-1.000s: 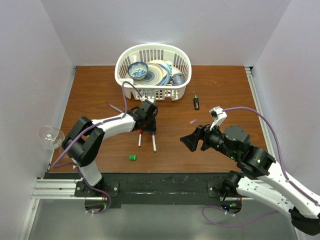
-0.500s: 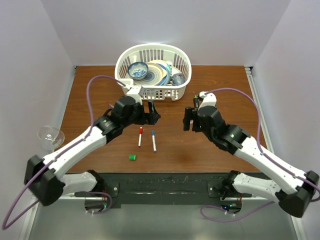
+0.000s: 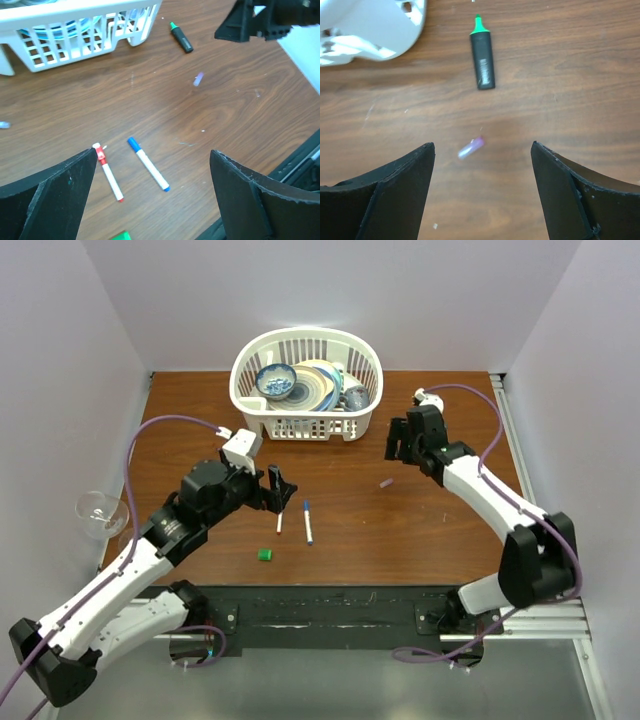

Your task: Insert the pens into the pen caps

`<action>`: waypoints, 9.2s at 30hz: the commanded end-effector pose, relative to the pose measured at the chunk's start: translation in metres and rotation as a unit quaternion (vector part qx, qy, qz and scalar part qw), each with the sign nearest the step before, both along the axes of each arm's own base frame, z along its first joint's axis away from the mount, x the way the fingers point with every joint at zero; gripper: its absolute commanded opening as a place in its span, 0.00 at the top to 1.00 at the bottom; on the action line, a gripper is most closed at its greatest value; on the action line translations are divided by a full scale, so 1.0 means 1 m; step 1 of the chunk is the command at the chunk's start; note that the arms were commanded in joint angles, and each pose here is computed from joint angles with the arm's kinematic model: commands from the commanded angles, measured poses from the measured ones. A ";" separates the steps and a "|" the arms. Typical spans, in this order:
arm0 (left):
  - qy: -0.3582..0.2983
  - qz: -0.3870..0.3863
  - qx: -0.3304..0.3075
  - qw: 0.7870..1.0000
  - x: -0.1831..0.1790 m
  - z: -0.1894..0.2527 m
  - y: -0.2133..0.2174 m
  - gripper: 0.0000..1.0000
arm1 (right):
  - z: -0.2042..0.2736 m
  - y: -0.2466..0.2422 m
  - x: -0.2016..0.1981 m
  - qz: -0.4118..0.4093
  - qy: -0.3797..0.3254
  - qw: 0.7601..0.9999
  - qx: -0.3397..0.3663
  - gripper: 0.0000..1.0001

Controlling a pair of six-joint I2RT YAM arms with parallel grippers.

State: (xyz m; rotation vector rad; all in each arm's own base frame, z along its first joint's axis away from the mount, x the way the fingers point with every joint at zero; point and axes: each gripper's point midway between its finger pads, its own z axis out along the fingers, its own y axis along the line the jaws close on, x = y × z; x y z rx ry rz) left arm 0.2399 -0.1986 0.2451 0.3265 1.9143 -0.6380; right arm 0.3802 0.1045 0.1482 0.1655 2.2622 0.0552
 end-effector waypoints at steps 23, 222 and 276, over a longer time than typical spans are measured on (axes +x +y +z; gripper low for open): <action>-0.089 0.121 0.012 0.989 0.004 0.032 0.060 0.00 | -0.075 -0.006 0.121 0.007 0.015 1.000 -0.019 0.48; 0.031 -0.433 0.481 0.762 -0.058 -0.207 0.047 0.33 | 0.149 0.070 -0.207 0.201 -0.238 0.912 0.267 1.00; 0.146 -0.469 0.467 0.735 -0.083 -0.254 0.051 0.60 | 0.162 0.035 -0.212 0.171 -0.268 0.914 0.251 1.00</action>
